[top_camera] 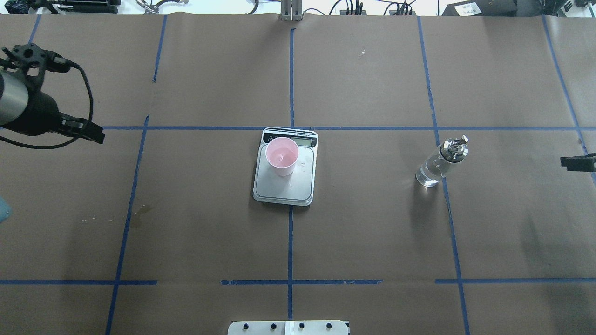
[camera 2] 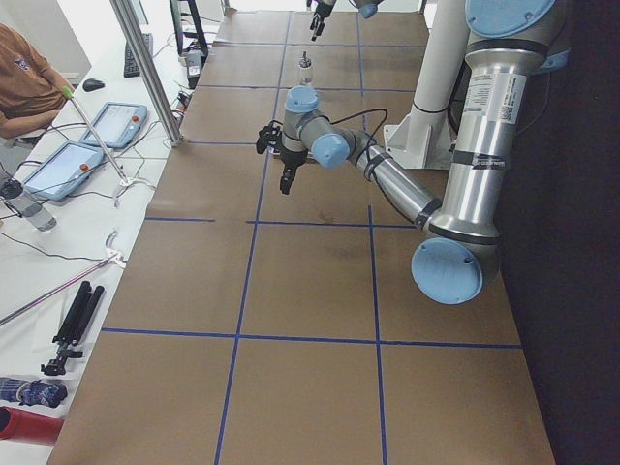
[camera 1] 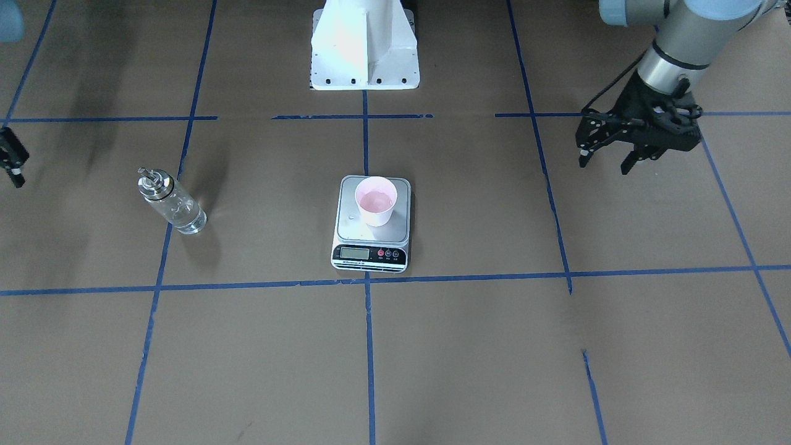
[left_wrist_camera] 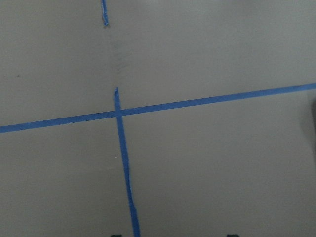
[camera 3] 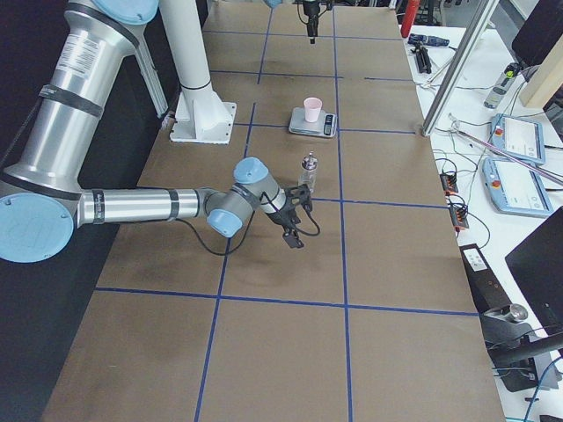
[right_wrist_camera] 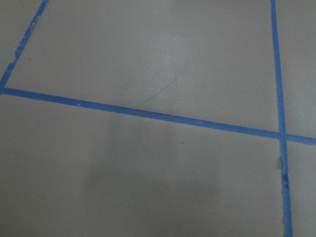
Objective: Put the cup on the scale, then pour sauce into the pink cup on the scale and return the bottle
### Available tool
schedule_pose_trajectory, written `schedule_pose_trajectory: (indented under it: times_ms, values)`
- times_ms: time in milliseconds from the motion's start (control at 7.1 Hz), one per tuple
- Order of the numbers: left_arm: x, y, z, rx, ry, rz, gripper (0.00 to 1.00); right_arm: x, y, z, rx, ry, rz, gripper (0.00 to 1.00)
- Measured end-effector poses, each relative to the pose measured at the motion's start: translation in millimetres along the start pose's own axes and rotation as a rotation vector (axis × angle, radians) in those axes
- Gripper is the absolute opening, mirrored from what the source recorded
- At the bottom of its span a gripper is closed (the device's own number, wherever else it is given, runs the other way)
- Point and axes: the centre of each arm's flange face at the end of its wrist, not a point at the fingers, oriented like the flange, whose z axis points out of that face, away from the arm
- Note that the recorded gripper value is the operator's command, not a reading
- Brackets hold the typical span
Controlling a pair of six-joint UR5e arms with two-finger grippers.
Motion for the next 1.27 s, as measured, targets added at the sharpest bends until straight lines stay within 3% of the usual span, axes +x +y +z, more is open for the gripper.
schedule_pose_trajectory:
  times_ms: [141, 282, 563, 845, 986, 1268]
  values:
    - [-38, -4, -12, 0.004, -0.014, 0.051, 0.80, 45, -30, -3, -0.069, -0.027, -0.008, 1.00]
    - [-82, -7, -24, 0.005, -0.027, 0.098, 1.00, 78, -68, -10, -0.132, -0.024, -0.037, 1.00]
    - [-206, -14, -47, 0.002, -0.098, 0.141, 1.00, 111, -145, -50, -0.234, 0.004, -0.111, 1.00]
    - [-321, -23, -43, -0.073, -0.059, 0.090, 1.00, 132, -160, -73, -0.301, -0.017, -0.127, 1.00]
    - [-345, -26, -36, -0.112, -0.019, 0.040, 1.00, 136, -152, -73, -0.320, -0.047, -0.111, 1.00]
    - [-358, -21, -29, -0.160, 0.000, -0.009, 1.00, 140, -138, -69, -0.335, -0.083, -0.087, 1.00]
